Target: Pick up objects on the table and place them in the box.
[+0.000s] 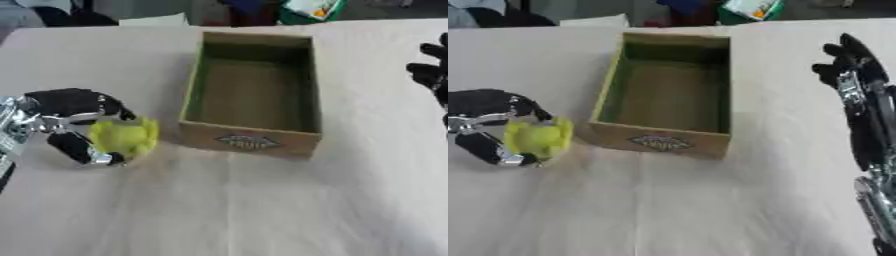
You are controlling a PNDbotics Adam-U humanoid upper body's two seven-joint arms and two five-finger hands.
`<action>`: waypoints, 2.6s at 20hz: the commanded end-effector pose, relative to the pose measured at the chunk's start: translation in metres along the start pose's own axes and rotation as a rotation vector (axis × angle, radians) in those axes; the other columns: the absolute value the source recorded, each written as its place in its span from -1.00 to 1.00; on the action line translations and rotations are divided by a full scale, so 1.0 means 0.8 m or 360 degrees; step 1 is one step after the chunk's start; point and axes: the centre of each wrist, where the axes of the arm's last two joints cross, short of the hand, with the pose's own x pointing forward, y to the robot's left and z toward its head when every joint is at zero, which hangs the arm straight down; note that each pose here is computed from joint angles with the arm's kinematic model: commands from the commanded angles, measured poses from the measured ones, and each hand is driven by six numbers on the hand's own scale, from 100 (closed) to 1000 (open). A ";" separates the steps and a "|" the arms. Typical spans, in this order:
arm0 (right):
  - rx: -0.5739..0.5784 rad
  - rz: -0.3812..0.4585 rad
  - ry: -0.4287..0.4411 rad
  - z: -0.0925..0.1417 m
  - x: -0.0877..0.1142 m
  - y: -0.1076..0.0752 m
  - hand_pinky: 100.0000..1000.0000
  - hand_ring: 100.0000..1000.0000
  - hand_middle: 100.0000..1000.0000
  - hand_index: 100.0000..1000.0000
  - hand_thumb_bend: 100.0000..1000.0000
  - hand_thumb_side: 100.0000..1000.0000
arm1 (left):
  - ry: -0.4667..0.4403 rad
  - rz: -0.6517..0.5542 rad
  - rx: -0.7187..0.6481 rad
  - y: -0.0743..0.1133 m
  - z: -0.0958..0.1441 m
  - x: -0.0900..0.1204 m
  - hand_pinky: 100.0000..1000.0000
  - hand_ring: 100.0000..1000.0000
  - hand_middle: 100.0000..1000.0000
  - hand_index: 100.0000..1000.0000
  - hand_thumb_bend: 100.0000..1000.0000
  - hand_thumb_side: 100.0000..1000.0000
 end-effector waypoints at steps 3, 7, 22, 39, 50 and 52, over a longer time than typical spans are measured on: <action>-0.0002 0.0004 -0.0048 -0.003 0.009 -0.003 0.75 0.59 0.72 1.00 -1.00 0.66 | -0.0056 -0.0151 -0.0141 0.004 0.006 -0.006 0.33 0.68 0.44 0.78 -0.33 0.08; -0.0003 0.0001 -0.0043 -0.003 0.009 -0.003 0.75 0.60 0.72 1.00 -1.00 0.66 | -0.0056 -0.0179 -0.0121 0.006 0.006 -0.005 0.29 0.64 0.41 0.64 -0.46 0.09; -0.0017 0.0002 -0.0042 -0.003 0.008 -0.004 0.75 0.60 0.72 1.00 -1.00 0.66 | 0.0000 -0.0244 0.0071 0.005 0.007 0.000 0.03 0.40 0.11 0.20 -1.00 -0.28; -0.0035 -0.0024 -0.0060 -0.004 0.009 -0.002 0.75 0.60 0.72 1.00 -1.00 0.67 | -0.0004 -0.0038 0.0438 0.049 0.044 0.006 -0.05 0.26 -0.03 0.06 -1.00 -0.60; -0.0003 -0.0081 -0.0196 -0.017 0.018 0.007 0.75 0.61 0.72 1.00 -1.00 0.70 | 0.0112 -0.0069 0.0675 0.085 0.064 0.009 -0.07 0.24 -0.06 0.02 -1.00 -0.62; 0.0017 -0.0110 -0.0243 -0.023 0.023 0.012 0.75 0.61 0.72 1.00 -1.00 0.70 | 0.0154 -0.0108 0.0756 0.099 0.069 0.010 -0.06 0.24 -0.06 0.01 -1.00 -0.62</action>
